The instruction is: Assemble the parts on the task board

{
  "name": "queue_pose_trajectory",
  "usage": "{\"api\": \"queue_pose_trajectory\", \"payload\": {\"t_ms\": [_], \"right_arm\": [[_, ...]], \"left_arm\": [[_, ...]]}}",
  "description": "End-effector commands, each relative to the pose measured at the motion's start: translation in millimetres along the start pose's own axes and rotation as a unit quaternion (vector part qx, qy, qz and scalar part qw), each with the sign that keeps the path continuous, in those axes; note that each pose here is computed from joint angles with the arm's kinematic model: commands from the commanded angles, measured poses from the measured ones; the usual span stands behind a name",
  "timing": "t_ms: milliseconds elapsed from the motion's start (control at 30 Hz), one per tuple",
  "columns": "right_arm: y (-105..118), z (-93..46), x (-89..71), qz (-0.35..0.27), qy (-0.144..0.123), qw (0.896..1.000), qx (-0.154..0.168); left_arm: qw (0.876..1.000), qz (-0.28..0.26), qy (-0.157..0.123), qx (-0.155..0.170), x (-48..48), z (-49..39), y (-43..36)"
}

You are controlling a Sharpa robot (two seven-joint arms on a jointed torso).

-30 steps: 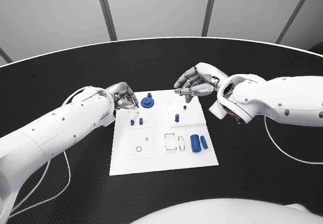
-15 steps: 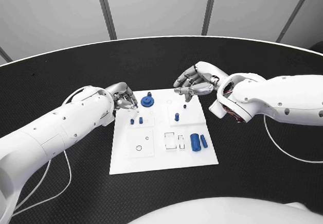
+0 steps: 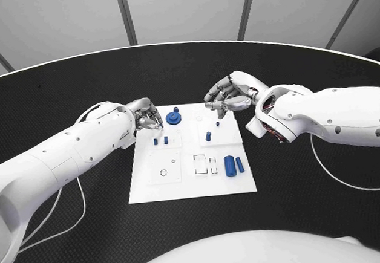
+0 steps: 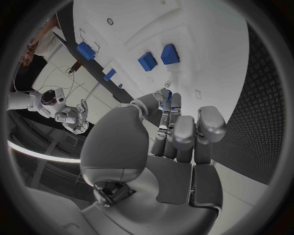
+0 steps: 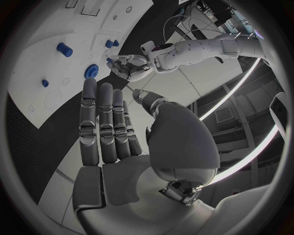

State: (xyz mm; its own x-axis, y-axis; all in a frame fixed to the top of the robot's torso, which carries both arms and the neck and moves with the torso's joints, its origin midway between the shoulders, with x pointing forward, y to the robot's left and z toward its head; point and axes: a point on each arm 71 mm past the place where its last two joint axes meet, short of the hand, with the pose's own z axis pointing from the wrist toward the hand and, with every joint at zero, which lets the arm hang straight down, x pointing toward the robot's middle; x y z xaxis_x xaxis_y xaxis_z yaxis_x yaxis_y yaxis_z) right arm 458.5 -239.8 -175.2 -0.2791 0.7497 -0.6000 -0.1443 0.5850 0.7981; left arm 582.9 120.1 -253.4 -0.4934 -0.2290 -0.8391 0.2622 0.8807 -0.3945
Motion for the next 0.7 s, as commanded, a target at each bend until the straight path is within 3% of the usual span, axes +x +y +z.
{"api": "queue_pose_trajectory", "payload": {"t_ms": [33, 700], "right_arm": [[0.1, 0.2, 0.2, 0.0, 0.0, 1.0, 0.0], [-0.1, 0.1, 0.1, 0.0, 0.001, 1.0, 0.0]], "left_arm": [[1.0, 0.0, 0.002, 0.0, 1.4, 0.2, 0.0], [1.0, 0.0, 0.012, -0.005, 4.8, 0.7, 1.3]]}}
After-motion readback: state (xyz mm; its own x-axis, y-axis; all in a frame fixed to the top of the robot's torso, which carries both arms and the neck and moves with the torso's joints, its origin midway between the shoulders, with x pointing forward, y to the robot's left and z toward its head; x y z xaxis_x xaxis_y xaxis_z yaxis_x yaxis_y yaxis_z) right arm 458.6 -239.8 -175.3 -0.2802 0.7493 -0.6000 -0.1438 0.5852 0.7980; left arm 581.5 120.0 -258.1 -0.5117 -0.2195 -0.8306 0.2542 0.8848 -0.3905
